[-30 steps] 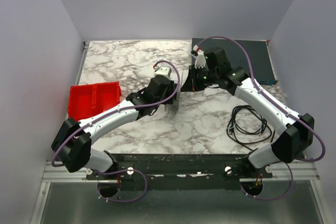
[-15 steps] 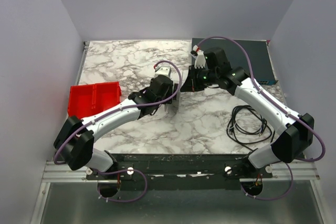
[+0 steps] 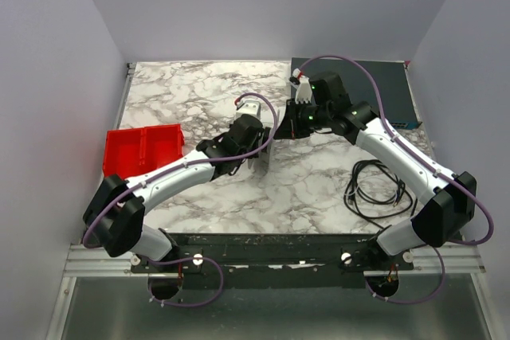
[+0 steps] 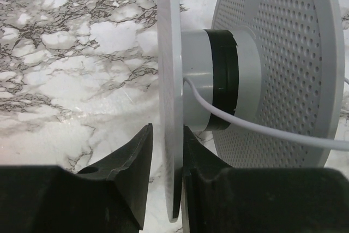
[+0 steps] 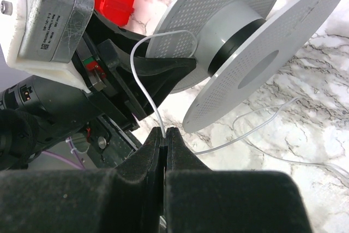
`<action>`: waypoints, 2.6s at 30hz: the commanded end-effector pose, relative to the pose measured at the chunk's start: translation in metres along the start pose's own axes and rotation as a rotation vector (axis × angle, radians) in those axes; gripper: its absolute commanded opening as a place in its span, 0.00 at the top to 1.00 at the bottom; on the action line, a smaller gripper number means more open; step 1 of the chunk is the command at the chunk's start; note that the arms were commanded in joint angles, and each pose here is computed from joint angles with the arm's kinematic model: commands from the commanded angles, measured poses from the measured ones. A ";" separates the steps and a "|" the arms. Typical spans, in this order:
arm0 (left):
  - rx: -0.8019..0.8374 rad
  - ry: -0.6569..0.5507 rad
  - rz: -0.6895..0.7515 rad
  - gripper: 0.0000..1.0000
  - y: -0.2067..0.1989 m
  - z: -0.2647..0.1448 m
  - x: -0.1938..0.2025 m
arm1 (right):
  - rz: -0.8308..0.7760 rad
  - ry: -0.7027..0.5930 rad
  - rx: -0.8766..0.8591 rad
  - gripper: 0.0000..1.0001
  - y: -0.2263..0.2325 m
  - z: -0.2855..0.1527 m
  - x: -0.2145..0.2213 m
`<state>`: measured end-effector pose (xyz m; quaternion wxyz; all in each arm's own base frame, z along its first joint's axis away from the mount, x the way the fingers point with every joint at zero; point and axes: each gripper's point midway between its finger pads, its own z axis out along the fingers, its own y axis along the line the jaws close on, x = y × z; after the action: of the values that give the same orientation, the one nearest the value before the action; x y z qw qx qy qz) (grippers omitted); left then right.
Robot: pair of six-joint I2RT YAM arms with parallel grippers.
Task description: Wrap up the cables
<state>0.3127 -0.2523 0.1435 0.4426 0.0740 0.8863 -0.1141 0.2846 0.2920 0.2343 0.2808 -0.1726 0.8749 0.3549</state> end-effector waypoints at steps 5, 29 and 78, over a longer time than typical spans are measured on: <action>-0.052 0.000 0.013 0.90 0.005 0.003 -0.005 | 0.016 0.004 -0.010 0.99 -0.004 0.004 0.002; 0.219 -0.064 0.152 1.00 -0.024 -0.072 -0.051 | 0.066 -0.251 0.307 0.55 -0.077 -0.008 -0.081; 0.343 -0.083 -0.005 1.00 -0.007 -0.179 -0.138 | 0.221 -0.407 -0.061 0.27 -0.089 0.040 0.047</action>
<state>0.2563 -0.2100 0.3267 0.4269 0.1499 0.8606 -0.2338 0.2868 0.2541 0.1382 0.3800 -0.0333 0.8053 0.4538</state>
